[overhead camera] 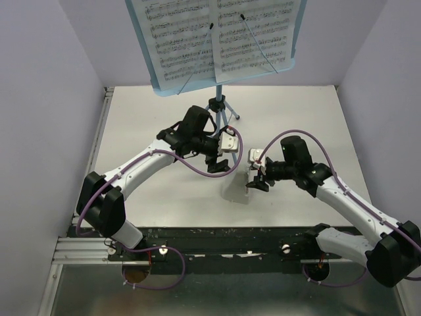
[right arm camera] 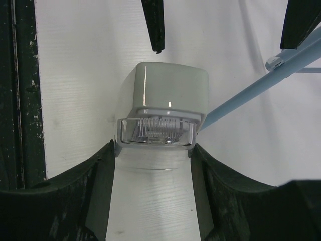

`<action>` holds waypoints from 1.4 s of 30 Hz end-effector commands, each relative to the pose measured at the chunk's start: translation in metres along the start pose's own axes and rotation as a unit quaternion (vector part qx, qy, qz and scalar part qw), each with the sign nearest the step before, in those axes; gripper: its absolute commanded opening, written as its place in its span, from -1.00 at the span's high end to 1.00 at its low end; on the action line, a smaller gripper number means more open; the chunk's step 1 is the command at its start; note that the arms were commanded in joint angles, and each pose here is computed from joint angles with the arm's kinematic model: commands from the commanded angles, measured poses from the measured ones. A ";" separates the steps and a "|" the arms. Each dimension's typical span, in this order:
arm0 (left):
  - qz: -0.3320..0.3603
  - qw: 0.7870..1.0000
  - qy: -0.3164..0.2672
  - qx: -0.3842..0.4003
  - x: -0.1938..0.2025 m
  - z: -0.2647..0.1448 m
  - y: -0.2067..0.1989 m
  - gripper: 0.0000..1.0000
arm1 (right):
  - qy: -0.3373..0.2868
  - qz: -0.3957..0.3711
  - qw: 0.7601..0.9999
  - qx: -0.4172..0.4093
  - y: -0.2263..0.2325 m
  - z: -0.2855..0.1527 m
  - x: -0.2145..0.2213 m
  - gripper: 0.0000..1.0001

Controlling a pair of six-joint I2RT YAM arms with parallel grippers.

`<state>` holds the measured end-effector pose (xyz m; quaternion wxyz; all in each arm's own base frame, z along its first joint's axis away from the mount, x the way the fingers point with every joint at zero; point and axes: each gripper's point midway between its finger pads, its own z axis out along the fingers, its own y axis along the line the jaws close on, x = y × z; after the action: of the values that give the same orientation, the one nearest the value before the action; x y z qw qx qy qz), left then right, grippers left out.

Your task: Pack up the instrument practice props

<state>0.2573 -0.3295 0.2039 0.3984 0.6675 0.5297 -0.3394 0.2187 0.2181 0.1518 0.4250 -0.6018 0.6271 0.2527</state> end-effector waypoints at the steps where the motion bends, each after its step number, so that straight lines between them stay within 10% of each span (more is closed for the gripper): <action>1: 0.008 1.000 -0.008 -0.008 -0.007 -0.006 -0.001 -0.82 | 0.044 0.024 0.999 -0.011 0.009 0.007 0.030 0.99; 26: 0.040 0.993 -0.067 0.084 -0.031 -0.010 -0.034 -0.79 | 0.065 0.096 0.993 -0.019 0.014 0.009 0.036 0.99; 42: 0.021 0.989 -0.092 0.112 -0.035 0.020 -0.029 -0.34 | 0.044 0.059 0.993 -0.090 0.031 0.013 0.029 0.99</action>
<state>0.2254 -0.3550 0.2169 0.3822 0.6733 0.4620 -0.4326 0.2219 0.2275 0.1483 0.4058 -0.5928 0.6360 0.2818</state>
